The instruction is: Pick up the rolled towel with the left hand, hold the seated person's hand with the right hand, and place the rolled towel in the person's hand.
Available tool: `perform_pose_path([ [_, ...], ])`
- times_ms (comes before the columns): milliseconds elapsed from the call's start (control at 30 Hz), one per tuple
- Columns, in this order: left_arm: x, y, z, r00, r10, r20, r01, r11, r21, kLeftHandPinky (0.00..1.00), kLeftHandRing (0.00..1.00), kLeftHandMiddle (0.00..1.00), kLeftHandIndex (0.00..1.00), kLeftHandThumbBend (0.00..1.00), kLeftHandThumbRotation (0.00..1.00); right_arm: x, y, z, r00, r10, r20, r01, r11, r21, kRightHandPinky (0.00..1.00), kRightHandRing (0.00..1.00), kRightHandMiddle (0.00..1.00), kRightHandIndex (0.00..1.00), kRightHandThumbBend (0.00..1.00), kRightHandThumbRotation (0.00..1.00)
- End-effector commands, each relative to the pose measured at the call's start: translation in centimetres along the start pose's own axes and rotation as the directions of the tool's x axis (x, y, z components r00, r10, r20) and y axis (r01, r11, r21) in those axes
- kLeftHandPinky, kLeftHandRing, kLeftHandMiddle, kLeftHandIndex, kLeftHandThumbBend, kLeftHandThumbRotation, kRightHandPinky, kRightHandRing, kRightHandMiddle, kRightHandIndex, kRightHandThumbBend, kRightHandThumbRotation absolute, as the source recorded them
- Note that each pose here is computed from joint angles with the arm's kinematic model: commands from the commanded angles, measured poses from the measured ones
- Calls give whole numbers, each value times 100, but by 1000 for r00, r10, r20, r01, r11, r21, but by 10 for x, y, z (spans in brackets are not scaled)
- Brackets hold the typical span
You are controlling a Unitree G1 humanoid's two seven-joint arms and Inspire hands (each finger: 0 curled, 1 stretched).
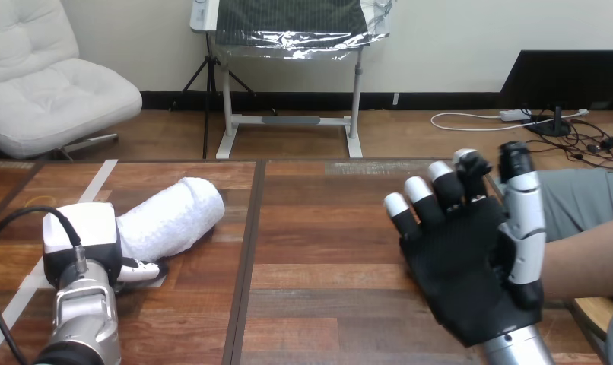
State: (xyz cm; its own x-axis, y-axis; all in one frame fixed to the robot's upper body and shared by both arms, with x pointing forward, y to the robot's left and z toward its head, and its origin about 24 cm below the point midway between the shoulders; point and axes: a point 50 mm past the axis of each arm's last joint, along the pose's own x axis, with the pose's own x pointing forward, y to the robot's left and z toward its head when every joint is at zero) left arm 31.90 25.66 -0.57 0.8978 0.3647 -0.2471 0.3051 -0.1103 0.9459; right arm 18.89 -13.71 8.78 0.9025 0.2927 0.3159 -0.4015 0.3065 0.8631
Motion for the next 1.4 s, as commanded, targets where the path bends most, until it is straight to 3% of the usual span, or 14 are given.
perform_pose_path([
  [0, 2, 7, 4, 999, 10, 31, -10, 1000, 24, 85, 90, 93, 93, 85, 74, -21, -4, -6, 997, -78, 9, 77, 996, 42, 14, 23, 33, 35, 54, 34],
  [433, 1, 3, 5, 994, -9, 104, 15, 999, -52, 87, 89, 91, 93, 82, 70, -21, -3, -5, 996, -87, 0, 87, 996, 10, 14, 24, 33, 34, 54, 34],
  [700, -1, 4, 5, 980, 58, 192, -38, 994, -102, 87, 88, 89, 90, 78, 61, -21, -3, -1, 998, -68, 3, 68, 997, -41, 14, 23, 32, 34, 55, 34],
  [1100, -5, 8, 9, 943, 167, 289, -118, 977, -180, 78, 81, 81, 84, 73, 50, -24, -3, 0, 996, -84, 11, 84, 996, -22, 15, 23, 32, 35, 59, 29],
  [1233, -8, 10, 10, 921, 226, 318, -150, 957, -248, 75, 77, 78, 81, 71, 42, -25, -4, 0, 997, -83, 6, 83, 996, -31, 15, 24, 32, 35, 58, 29],
  [1367, -9, 11, 11, 908, 263, 325, -165, 940, -300, 70, 72, 73, 76, 70, 35, -26, -4, -1, 996, -86, 4, 86, 996, -33, 16, 24, 33, 35, 57, 29],
])
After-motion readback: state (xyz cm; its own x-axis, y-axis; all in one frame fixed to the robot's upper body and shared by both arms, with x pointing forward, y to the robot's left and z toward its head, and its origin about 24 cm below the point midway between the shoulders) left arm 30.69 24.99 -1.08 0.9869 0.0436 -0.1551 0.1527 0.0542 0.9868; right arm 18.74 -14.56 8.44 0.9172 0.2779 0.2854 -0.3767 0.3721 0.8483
